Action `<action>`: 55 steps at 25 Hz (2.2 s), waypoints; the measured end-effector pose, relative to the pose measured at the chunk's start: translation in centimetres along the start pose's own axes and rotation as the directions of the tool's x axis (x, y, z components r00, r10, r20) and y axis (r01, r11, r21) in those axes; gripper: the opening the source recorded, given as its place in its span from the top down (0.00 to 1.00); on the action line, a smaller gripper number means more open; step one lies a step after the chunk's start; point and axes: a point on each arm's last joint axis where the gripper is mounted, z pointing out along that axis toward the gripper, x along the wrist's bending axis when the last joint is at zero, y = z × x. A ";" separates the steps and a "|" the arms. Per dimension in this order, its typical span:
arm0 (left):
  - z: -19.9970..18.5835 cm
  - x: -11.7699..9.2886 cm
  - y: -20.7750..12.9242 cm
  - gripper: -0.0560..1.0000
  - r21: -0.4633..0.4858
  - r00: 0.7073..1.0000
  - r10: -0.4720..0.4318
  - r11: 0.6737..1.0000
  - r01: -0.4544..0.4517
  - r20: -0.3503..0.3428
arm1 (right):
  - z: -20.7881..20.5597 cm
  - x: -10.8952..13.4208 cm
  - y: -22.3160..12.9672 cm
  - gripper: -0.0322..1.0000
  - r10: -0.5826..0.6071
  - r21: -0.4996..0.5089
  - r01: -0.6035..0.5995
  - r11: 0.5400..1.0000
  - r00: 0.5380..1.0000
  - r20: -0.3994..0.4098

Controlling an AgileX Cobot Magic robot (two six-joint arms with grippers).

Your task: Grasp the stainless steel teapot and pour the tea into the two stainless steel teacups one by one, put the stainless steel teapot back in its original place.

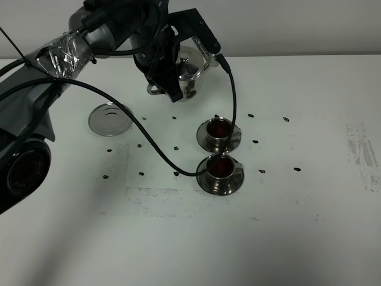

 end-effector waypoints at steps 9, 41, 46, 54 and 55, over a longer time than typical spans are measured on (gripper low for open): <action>2.9 -0.3 0.5 0.78 -0.034 0.976 -0.203 0.978 0.206 0.076 | 0.0 0.0 0.0 0.51 0.000 0.000 0.000 1.000 1.000 0.000; 2.9 0.8 -0.3 0.78 -0.015 0.951 -0.307 0.951 0.307 0.026 | 0.0 0.0 0.0 0.51 0.000 0.000 0.000 1.000 1.000 0.000; 1.6 1.1 -0.5 0.78 -0.011 0.950 -0.312 0.950 0.312 0.012 | 0.0 0.0 0.0 0.51 0.000 0.000 0.000 1.000 1.000 0.000; 0.1 1.0 -1.1 0.78 -0.021 0.954 -0.300 0.954 0.300 0.001 | 0.0 0.0 0.0 0.51 0.000 0.000 0.000 1.000 1.000 0.000; 0.0 0.8 -1.4 0.78 -0.020 0.958 -0.287 0.958 0.287 0.002 | 0.0 0.0 0.0 0.51 0.000 0.000 0.000 1.000 1.000 0.000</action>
